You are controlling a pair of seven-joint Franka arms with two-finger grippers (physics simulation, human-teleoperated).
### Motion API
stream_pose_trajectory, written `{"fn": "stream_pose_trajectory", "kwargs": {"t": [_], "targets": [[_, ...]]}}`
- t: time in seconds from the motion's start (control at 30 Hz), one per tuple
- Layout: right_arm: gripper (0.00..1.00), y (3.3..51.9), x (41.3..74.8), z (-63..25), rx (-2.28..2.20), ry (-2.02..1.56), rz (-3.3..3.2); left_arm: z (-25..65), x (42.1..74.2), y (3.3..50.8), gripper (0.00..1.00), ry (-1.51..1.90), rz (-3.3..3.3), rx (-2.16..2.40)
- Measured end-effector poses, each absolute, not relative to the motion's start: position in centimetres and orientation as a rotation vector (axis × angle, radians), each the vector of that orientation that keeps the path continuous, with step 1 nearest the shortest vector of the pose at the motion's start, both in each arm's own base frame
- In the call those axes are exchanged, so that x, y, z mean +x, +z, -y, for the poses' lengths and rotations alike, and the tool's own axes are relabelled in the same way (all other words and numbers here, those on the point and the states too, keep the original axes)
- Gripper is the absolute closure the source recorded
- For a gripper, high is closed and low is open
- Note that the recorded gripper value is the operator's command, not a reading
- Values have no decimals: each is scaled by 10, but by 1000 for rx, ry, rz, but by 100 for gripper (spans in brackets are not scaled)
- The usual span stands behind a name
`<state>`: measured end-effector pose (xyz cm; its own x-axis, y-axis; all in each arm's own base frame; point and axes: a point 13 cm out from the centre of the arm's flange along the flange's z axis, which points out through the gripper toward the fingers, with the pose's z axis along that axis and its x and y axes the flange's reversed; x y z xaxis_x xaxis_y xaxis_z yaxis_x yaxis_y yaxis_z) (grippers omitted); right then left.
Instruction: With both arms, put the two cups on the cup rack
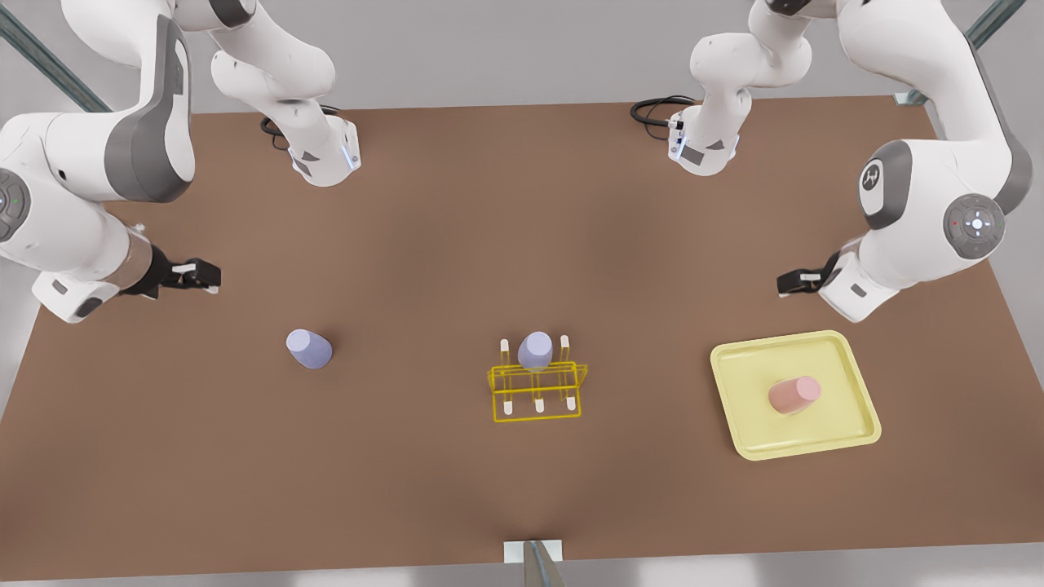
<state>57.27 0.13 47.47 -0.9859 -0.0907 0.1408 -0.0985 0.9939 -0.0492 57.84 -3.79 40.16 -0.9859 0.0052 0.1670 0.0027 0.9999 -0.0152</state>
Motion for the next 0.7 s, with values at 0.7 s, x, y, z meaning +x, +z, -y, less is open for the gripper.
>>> {"fn": "stream_pose_trajectory", "kwargs": {"t": [0.7], "targets": [[0, 166, 574, -38, 177, 25, 3112, -76, 700, 143, 0, -44, 3066, 241]]}}
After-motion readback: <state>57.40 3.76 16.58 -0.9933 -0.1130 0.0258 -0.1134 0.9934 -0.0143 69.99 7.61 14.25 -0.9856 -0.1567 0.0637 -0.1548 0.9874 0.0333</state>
